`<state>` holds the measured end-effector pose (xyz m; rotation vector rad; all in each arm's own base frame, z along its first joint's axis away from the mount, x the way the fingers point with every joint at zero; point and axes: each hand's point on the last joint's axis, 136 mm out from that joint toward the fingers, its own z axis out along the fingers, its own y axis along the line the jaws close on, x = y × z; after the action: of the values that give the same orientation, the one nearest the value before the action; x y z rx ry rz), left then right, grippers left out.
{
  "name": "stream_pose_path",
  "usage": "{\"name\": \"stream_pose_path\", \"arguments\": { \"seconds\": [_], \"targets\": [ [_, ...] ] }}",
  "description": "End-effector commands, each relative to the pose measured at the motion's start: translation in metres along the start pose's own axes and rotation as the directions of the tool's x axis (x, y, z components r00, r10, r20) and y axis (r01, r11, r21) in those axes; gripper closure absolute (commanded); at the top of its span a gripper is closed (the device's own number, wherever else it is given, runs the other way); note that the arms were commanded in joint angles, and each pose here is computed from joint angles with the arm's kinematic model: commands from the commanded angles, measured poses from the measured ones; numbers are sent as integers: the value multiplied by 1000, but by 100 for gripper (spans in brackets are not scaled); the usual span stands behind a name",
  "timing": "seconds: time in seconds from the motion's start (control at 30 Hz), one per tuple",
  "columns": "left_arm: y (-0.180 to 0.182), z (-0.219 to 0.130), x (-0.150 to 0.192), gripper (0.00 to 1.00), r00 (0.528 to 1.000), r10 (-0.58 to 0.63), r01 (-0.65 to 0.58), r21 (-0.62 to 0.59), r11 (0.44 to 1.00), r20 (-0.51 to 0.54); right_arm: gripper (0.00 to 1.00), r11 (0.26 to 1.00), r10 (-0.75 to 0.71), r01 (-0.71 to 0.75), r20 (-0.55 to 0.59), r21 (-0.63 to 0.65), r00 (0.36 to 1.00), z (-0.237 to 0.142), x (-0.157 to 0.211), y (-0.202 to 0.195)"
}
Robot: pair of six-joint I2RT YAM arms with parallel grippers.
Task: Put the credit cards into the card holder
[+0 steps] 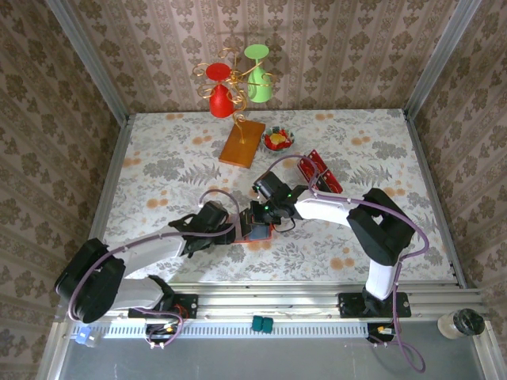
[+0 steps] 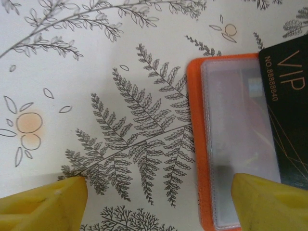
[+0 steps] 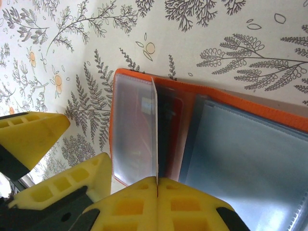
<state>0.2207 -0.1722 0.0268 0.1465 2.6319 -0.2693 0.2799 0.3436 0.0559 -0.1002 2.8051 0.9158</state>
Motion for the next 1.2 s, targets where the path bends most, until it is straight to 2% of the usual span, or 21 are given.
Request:
{"name": "stream_pose_path", "arguments": {
  "seconds": [0.0, 0.2, 0.5, 0.77, 1.17],
  "targets": [
    [-7, 1, -5, 20, 1000, 15, -15, 14, 1000, 7, 100, 1000, 24, -23, -33, 19, 999, 8, 11, -10],
    [-2, 4, 5, 21, 1000, 17, -17, -5, 1000, -8, 100, 1000, 12, -12, -13, -6, 1000, -3, 8, -2],
    [1, 6, 10, 21, 1000, 23, -23, -17, 1000, -19, 100, 997, 48, -40, 134, -64, 990, -35, -13, -5],
    [1, 4, 12, 21, 1000, 24, -24, -23, 999, -18, 100, 987, 115, -86, 230, -133, 966, -30, -15, -17],
    [4, 4, 15, 21, 1000, 22, -22, -35, 999, -22, 100, 979, 132, -82, 271, -187, 954, -28, -20, -15]
  ]
}}
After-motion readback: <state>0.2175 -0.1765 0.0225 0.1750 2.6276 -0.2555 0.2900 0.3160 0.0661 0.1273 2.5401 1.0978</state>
